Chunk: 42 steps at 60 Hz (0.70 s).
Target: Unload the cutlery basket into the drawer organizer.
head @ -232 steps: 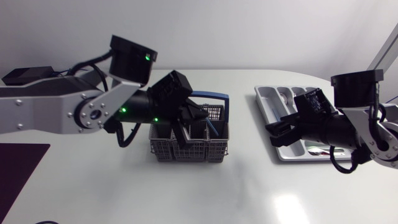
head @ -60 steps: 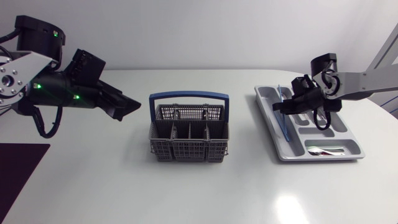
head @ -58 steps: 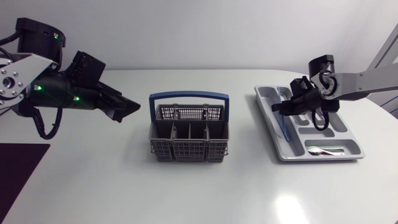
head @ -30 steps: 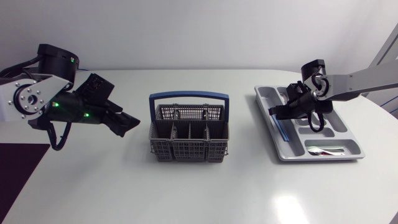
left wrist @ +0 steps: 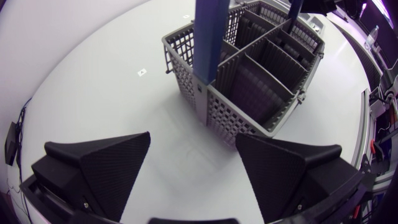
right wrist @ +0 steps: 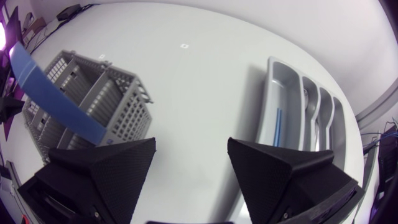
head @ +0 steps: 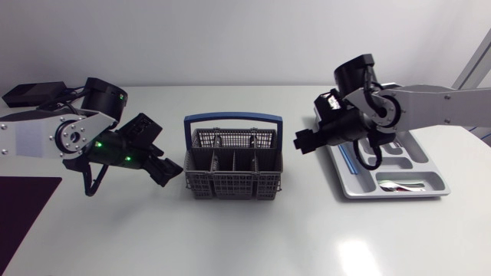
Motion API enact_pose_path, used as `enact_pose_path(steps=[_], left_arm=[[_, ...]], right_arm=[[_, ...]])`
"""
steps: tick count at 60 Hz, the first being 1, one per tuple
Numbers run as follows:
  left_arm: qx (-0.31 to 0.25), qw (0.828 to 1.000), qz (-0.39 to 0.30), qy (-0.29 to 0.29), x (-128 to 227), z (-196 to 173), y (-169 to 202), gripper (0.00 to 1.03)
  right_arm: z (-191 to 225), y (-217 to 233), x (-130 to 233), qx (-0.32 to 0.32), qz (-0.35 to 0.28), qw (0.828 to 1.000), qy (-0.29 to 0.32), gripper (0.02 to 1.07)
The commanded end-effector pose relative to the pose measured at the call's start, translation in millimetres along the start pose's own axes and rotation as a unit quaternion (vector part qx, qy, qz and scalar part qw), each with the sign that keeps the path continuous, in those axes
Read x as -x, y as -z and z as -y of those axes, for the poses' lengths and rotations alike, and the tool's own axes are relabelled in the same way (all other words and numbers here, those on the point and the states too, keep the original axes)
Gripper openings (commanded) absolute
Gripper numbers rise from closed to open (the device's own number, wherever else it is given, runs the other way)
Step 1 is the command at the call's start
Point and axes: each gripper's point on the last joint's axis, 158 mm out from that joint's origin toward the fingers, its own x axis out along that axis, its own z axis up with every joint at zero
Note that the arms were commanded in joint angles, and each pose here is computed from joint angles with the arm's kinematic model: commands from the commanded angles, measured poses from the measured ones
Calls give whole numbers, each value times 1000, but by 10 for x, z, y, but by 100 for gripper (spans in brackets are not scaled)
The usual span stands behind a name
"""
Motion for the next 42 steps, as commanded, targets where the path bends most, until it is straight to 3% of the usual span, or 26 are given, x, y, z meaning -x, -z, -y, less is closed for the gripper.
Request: enact_pose_path(steps=[1, 13, 42], left_arm=[[-13, 1000, -16, 8, -99, 79, 115, 96], [-24, 1000, -6, 6, -143, 99, 14, 96], [-44, 999, 8, -7, -270, 102, -262, 96]], right_arm=[[-192, 142, -11, 0, -19, 1000, -9, 88], [-486, 166, -62, 32, -27, 999, -30, 88], [-504, 125, -93, 35, -31, 998, -29, 88]])
